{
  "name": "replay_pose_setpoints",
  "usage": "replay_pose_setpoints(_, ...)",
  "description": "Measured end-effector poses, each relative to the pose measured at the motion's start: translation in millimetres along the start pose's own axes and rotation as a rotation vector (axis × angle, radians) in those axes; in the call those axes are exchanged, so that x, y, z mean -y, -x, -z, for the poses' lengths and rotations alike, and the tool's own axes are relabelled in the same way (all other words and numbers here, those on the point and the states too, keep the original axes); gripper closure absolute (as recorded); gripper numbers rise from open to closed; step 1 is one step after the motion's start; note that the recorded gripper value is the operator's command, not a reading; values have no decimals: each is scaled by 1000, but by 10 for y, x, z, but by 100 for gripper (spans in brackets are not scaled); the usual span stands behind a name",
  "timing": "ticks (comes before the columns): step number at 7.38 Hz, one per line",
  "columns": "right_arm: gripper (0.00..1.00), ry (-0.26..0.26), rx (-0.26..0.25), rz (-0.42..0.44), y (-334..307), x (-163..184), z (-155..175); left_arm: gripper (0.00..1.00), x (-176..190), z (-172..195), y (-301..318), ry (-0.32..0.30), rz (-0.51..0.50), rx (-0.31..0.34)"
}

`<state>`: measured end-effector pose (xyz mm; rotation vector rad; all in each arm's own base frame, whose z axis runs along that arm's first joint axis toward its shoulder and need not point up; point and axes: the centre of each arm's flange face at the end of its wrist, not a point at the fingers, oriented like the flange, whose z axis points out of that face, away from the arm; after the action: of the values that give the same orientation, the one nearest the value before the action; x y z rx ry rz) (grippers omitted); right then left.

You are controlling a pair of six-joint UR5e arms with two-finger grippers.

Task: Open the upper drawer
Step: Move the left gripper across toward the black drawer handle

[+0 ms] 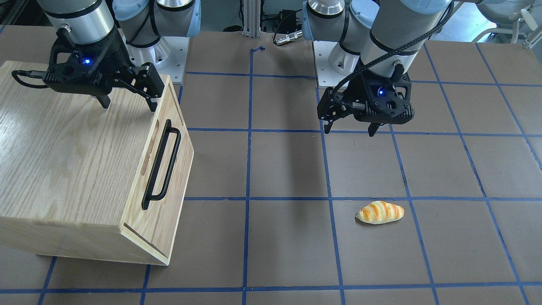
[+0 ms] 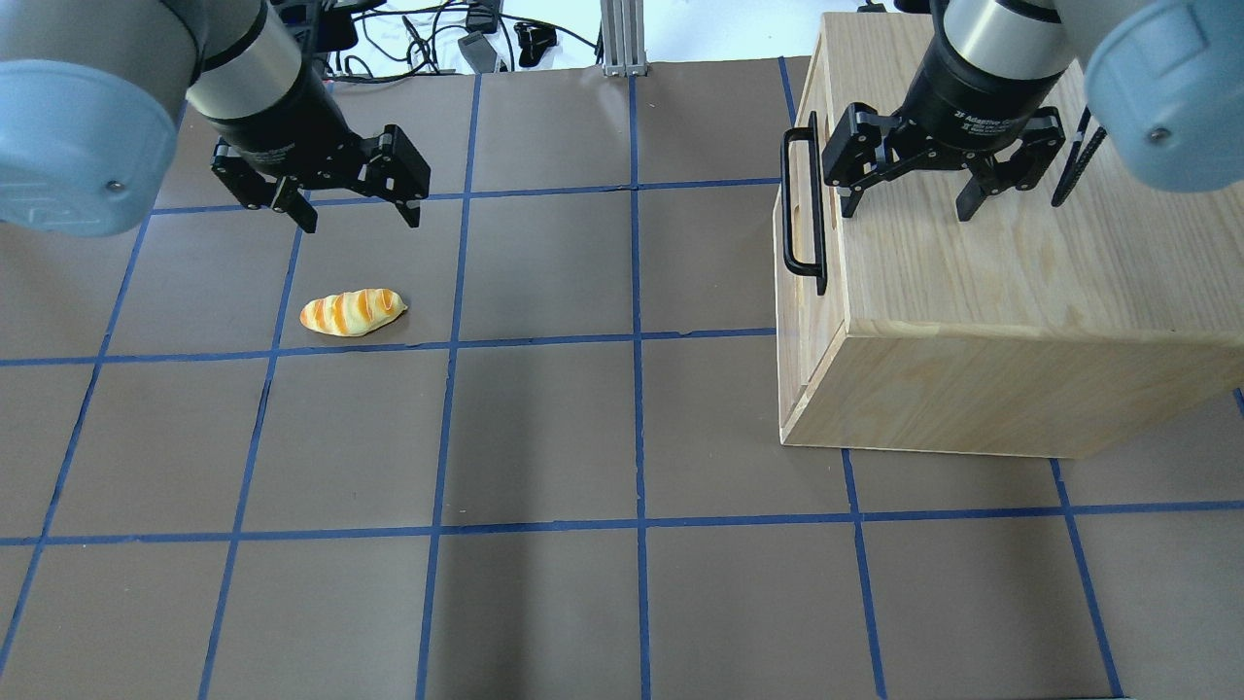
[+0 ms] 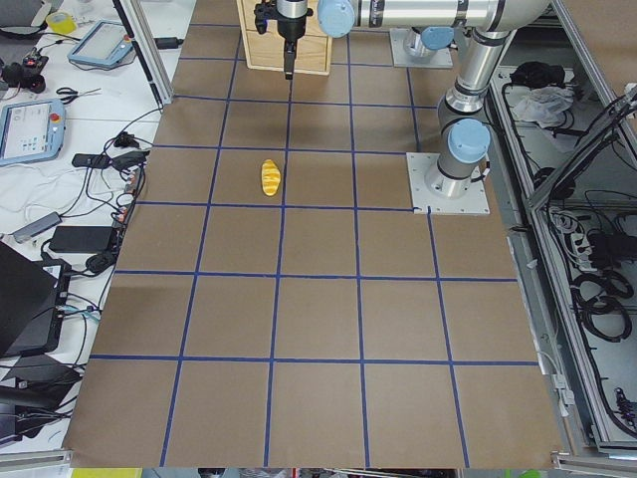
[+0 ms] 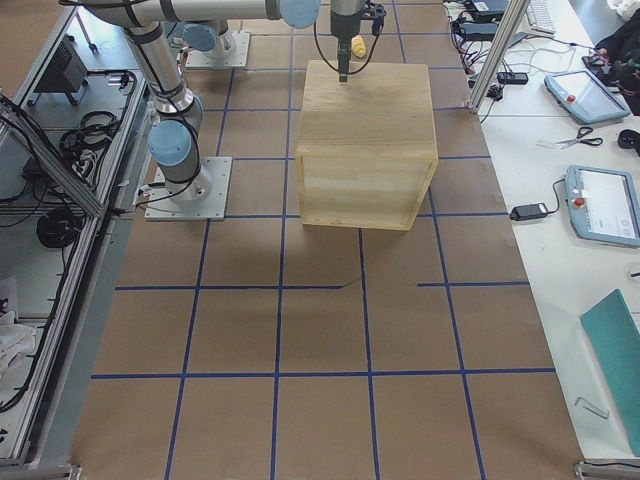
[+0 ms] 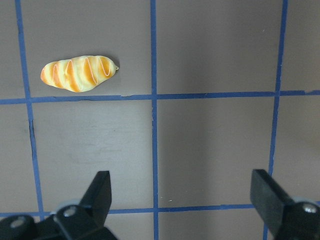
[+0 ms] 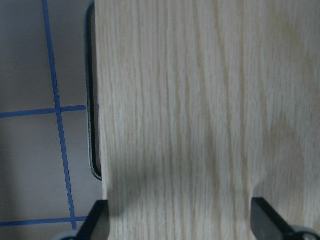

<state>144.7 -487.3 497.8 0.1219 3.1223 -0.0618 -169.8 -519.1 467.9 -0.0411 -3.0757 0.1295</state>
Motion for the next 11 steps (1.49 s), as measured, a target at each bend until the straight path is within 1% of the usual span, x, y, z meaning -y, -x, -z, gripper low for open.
replay_pose_setpoints(3,0,0,1,0,1,0,0,0,167,-136,-313,-31,-4,-163)
replay_pose_setpoints(4,0,0,1,0,1,0,0,0,212,-148,-477,-35,9,-189)
replay_pose_setpoints(7,0,0,1,-1,-1,1,2,0,287,-251,-1034,-31,45,-214)
replay_pose_setpoints(11,0,0,1,0,1,0,0,0,316,-498,-1645,-2,84,-225)
